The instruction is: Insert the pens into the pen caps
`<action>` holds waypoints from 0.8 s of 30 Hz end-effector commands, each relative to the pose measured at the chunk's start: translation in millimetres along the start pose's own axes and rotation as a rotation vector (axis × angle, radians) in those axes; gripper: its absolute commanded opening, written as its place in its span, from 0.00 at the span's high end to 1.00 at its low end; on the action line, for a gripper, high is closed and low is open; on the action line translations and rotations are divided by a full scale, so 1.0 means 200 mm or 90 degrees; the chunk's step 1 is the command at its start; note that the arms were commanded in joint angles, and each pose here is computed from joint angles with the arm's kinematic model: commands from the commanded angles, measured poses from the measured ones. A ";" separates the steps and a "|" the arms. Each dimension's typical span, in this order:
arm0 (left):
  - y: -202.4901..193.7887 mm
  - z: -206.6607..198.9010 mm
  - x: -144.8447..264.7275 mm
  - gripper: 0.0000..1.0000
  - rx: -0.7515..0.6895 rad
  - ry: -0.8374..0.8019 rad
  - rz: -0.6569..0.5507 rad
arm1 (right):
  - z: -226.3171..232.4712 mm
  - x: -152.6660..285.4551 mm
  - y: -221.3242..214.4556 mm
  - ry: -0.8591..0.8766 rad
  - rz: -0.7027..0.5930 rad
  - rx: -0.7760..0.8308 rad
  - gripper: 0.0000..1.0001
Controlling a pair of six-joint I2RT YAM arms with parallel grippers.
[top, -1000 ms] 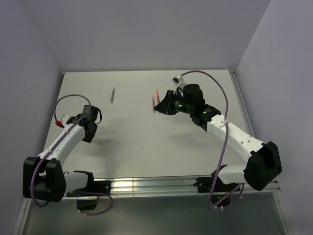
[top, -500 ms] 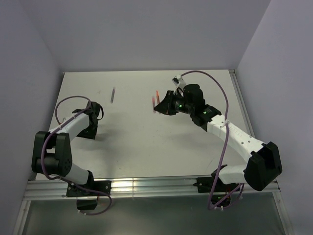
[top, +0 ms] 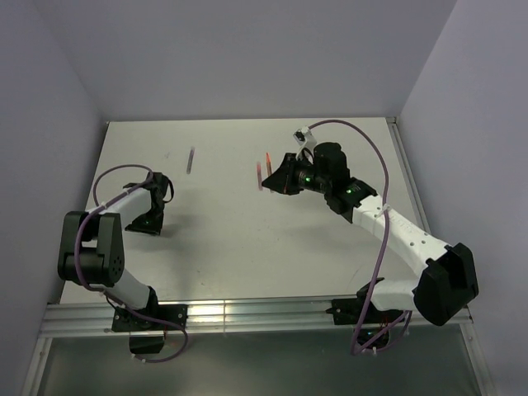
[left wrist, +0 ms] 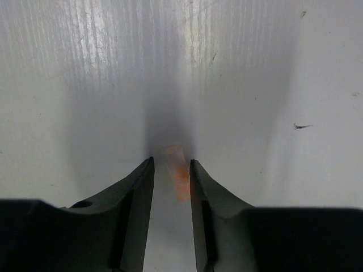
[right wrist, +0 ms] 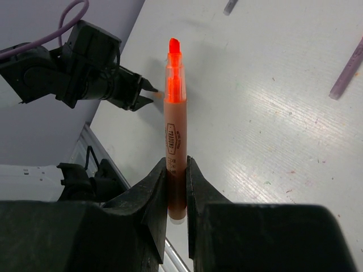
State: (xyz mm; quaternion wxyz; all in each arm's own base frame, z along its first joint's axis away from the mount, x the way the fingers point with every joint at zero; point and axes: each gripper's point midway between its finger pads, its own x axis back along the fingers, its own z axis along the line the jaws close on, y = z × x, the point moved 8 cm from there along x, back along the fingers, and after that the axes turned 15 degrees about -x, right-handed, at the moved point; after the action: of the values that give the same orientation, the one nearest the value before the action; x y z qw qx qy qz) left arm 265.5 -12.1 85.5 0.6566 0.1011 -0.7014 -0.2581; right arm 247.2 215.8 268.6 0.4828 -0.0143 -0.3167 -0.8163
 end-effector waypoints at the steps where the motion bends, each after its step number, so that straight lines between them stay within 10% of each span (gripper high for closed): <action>1: -0.02 -0.03 -0.03 0.65 0.018 0.001 0.017 | 0.02 0.04 0.02 0.029 -0.021 0.020 1.00; 6: -0.06 -0.05 -0.07 0.97 -0.008 0.000 0.044 | 0.05 0.06 0.02 0.042 -0.016 0.028 1.00; 13: 0.02 -0.16 0.14 1.00 -0.095 -0.160 0.023 | 0.06 0.07 0.03 0.045 -0.017 0.034 1.00; 24: 0.34 -0.23 1.16 1.00 -0.268 -0.865 -0.106 | 0.29 0.12 -0.11 0.131 0.007 0.049 1.00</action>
State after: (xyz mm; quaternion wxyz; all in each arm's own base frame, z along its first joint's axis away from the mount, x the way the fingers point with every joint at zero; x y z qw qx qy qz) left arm 298.0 -59.3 258.7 0.2545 -0.1049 -0.8842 -0.3775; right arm 217.5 228.4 286.2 0.5194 0.0312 -0.3044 -0.7979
